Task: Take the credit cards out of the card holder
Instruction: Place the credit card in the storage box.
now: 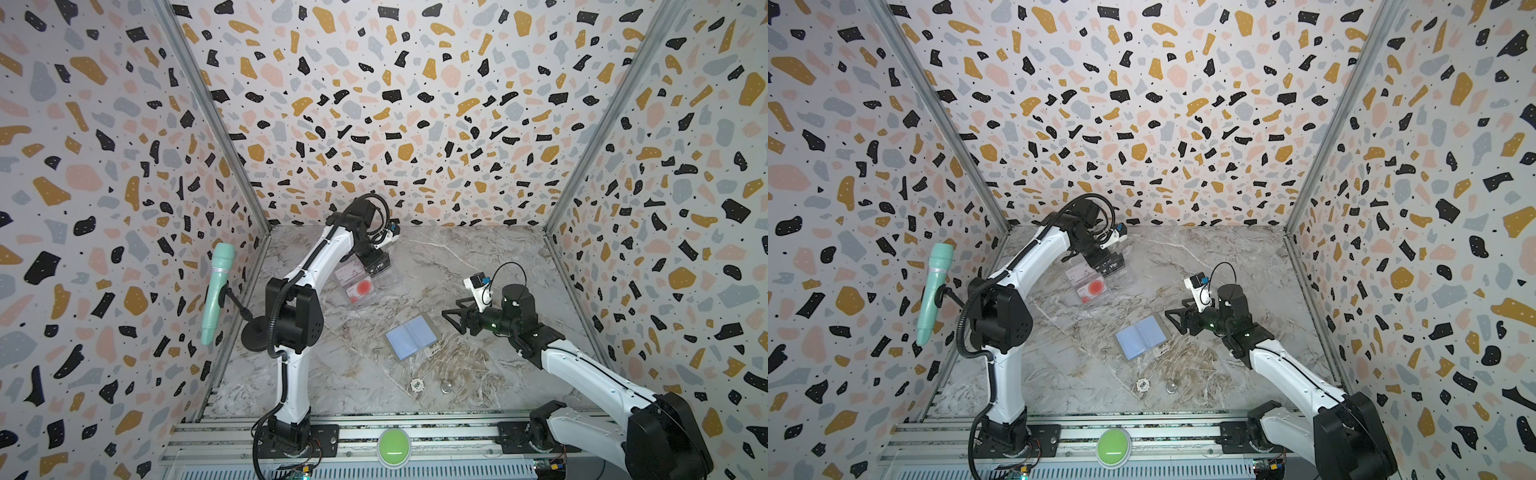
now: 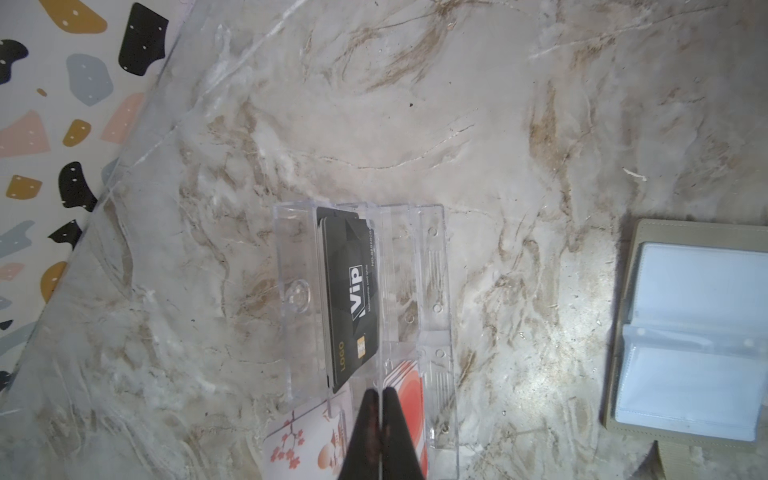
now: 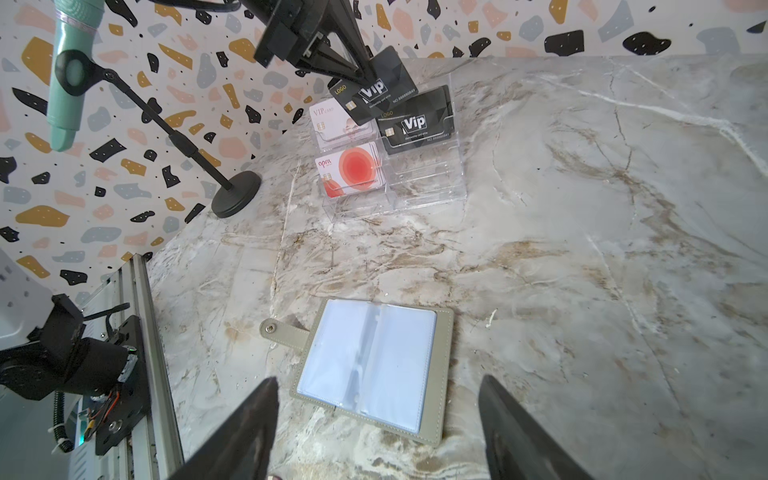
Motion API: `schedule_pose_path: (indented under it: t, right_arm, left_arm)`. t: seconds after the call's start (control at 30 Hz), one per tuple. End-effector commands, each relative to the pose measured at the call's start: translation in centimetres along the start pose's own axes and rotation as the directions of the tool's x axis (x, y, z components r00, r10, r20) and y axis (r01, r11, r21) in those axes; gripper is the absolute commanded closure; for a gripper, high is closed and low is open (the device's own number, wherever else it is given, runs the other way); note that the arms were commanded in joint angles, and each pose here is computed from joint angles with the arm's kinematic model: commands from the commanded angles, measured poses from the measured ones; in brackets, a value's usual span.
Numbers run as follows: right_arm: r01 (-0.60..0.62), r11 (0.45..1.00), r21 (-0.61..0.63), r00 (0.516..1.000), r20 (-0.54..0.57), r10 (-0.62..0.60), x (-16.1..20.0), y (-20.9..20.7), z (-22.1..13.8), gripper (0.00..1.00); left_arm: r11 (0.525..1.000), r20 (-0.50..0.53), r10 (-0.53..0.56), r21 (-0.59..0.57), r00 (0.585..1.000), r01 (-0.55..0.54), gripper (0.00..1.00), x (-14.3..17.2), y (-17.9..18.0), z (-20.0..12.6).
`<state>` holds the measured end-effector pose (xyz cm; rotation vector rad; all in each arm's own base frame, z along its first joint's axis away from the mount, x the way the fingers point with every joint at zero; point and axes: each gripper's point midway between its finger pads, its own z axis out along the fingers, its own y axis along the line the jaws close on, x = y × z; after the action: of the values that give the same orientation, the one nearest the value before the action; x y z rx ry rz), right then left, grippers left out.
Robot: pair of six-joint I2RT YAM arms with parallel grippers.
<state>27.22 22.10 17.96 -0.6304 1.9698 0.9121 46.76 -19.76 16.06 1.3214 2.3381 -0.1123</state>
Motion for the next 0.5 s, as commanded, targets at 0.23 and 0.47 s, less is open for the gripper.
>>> schedule_pose_path:
  t: [0.23,0.47]
  right_arm:
    - [0.018,1.000,-0.011,1.000,0.016,-0.018,-0.2,0.4,-0.5,0.24]
    - [0.014,1.000,-0.014,1.000,0.012,-0.014,0.0,0.4,-0.5,0.24]
  left_arm:
    - [0.996,-0.004,0.073,-0.044,0.997,-0.073,1.00,-1.7,0.3,2.3]
    - [0.993,-0.011,0.089,-0.073,0.996,-0.090,1.00,-2.2,0.6,3.0]
